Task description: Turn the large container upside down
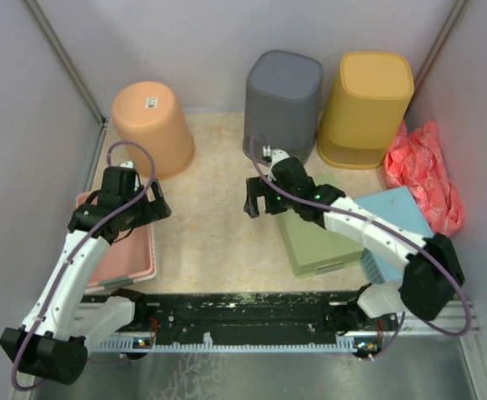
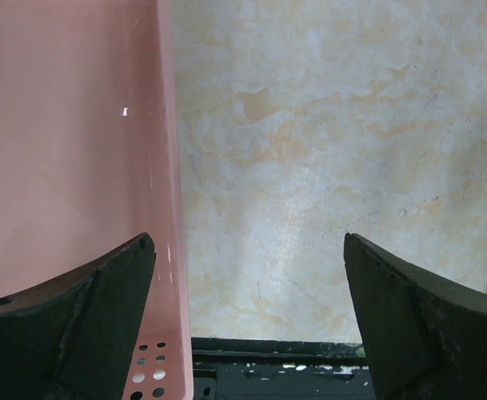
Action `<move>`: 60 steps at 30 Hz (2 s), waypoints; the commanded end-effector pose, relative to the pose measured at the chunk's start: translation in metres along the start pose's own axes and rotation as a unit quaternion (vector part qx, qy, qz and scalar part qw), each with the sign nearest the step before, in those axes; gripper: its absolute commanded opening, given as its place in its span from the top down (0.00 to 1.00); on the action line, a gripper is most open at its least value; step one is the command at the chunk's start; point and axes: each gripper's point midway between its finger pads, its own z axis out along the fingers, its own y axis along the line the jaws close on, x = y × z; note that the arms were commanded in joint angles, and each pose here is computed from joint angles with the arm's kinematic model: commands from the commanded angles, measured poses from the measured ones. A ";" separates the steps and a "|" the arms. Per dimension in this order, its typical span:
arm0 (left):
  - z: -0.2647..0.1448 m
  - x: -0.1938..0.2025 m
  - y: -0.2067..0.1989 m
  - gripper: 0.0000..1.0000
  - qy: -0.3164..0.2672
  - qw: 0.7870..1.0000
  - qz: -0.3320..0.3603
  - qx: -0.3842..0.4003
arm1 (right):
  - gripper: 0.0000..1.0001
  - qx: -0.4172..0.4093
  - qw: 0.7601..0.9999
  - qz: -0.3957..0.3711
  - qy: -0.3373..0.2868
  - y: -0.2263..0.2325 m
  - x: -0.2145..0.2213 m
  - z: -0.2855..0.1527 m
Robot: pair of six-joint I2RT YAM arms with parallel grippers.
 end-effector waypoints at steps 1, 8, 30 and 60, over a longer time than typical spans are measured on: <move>0.006 0.011 0.018 0.04 0.010 0.999 -0.006 -0.041 | 0.02 -0.062 0.996 0.031 -0.053 0.023 -0.016 -0.034; 0.025 0.004 0.032 0.27 0.002 0.995 -0.015 -0.098 | 0.02 -0.036 0.998 0.042 -0.034 0.004 0.018 -0.056; -0.026 -0.068 0.040 1.00 -0.089 0.985 0.006 -0.149 | 0.02 -0.008 0.998 0.042 -0.042 -0.012 0.030 -0.079; -0.172 -0.046 -0.228 1.00 -0.021 0.778 -0.097 0.620 | 0.02 0.113 0.950 0.100 -0.272 -0.058 -0.046 -0.221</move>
